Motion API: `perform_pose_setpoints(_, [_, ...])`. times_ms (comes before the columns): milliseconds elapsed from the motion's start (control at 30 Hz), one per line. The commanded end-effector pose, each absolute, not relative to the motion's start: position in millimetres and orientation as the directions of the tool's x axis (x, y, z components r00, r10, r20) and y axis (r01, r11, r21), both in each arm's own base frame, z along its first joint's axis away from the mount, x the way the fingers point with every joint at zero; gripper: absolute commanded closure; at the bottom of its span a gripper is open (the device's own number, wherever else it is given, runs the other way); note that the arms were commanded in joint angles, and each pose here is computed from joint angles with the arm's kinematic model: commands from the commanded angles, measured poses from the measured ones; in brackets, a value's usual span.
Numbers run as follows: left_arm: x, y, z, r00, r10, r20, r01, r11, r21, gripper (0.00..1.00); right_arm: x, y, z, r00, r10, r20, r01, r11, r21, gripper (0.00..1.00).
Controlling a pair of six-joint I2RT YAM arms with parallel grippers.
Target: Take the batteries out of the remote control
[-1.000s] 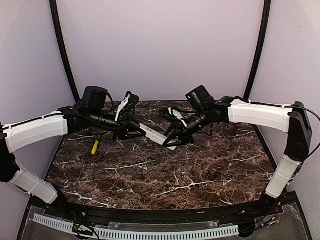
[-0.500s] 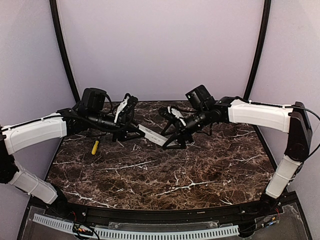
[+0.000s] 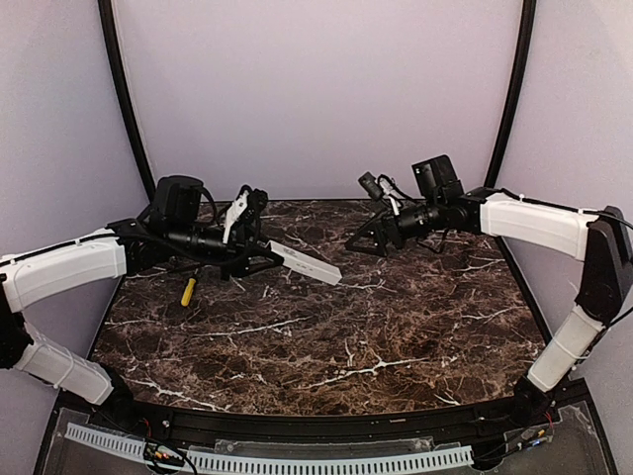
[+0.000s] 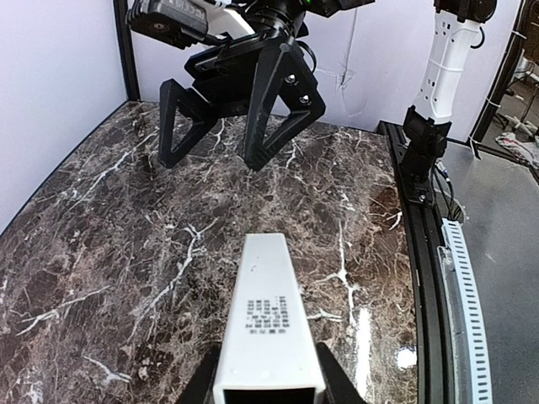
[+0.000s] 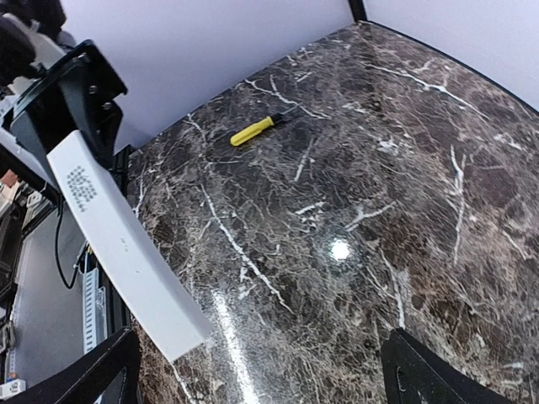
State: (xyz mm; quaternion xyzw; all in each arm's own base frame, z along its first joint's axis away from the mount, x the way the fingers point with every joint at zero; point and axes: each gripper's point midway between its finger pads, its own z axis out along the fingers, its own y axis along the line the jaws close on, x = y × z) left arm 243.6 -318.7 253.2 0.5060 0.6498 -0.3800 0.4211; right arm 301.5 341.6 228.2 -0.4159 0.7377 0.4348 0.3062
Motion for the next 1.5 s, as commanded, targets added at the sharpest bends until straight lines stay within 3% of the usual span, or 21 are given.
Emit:
perform_pose_setpoints(0, [252.2,-314.3,272.8,-0.036,0.297,-0.954,0.966,0.254,0.042,1.00,312.0,331.5,231.3,-0.543,-0.281,-0.791,-0.825,0.355,0.440,0.01])
perform_pose_setpoints(300, [266.0,-306.6,267.0,0.170,0.228,-0.959,0.909,0.340,0.242,0.99,329.0,302.9,237.7,-0.580,-0.198,-0.790,-0.768,0.457,0.449,0.01])
perform_pose_setpoints(567, [277.4,-320.9,257.6,0.101,0.180,-0.978,0.930,0.333,0.157,1.00,321.1,280.9,240.4,-0.645,-0.155,-0.748,-0.732,0.408,0.546,0.01])
perform_pose_setpoints(833, [264.4,-337.9,250.6,0.026,0.093,-0.995,0.976,0.211,0.046,1.00,307.3,272.3,246.0,-0.681,-0.143,-0.718,-0.704,0.397,0.589,0.01])
perform_pose_setpoints(1300, [263.9,-335.0,268.5,0.079,-0.079,-0.994,0.970,0.236,0.059,1.00,291.6,277.1,244.3,-0.826,-0.095,-0.555,-0.552,0.332,0.765,0.01])
perform_pose_setpoints(1467, [263.1,-342.7,269.0,0.054,-0.123,-0.991,0.982,0.189,0.031,1.00,288.8,282.0,249.3,-0.860,-0.077,-0.504,-0.504,0.278,0.818,0.01])
